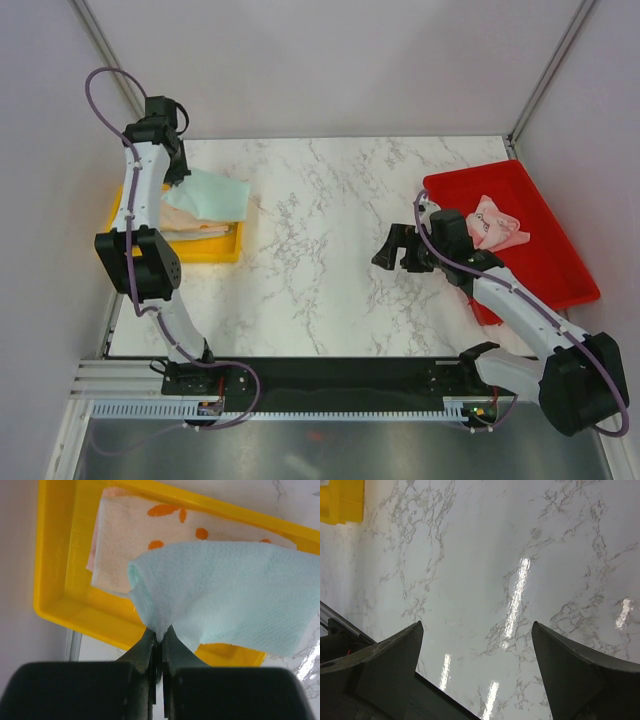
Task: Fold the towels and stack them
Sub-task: Neatly place the folded towel into the bin, then grab crumpled towel, then move the towel to the center of the board, then flatten out the crumpled towel
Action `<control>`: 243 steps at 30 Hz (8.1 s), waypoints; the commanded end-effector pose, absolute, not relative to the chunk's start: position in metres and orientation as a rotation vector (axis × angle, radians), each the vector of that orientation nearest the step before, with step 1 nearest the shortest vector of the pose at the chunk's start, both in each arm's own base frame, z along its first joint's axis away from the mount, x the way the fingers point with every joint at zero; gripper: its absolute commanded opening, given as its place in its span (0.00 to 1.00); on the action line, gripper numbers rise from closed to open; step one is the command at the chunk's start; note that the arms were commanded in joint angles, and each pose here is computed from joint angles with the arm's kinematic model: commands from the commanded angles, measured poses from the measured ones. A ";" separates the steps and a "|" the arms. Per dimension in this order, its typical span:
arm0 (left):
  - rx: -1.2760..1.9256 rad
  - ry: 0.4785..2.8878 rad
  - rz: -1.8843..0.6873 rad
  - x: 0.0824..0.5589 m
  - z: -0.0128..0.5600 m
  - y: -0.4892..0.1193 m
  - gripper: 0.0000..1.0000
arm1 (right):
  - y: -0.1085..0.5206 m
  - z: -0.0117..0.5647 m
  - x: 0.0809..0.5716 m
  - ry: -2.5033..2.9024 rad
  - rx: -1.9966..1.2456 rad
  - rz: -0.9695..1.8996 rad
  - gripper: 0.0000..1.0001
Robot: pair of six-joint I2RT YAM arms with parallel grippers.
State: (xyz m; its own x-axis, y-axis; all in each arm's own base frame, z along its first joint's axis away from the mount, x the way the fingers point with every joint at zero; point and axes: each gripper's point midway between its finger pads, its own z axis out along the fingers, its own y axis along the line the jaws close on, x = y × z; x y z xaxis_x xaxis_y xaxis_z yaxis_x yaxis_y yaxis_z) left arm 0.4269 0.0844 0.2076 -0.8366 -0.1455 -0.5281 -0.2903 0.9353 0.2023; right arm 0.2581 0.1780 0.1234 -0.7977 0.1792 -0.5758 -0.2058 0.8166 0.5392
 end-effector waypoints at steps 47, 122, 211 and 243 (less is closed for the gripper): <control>-0.756 2.326 0.243 0.428 0.201 0.128 0.70 | -0.043 0.186 0.370 2.181 0.836 -0.113 0.98; -0.118 2.653 -1.158 0.350 0.096 -0.301 0.56 | 0.231 0.055 0.348 2.381 -0.327 0.143 0.52; 0.581 2.467 -0.522 0.455 0.065 -0.342 0.55 | 0.098 0.079 0.347 2.424 0.236 0.140 0.51; 0.573 2.563 -0.602 0.439 0.025 -0.349 0.02 | 0.086 0.028 0.335 2.364 0.698 0.138 0.55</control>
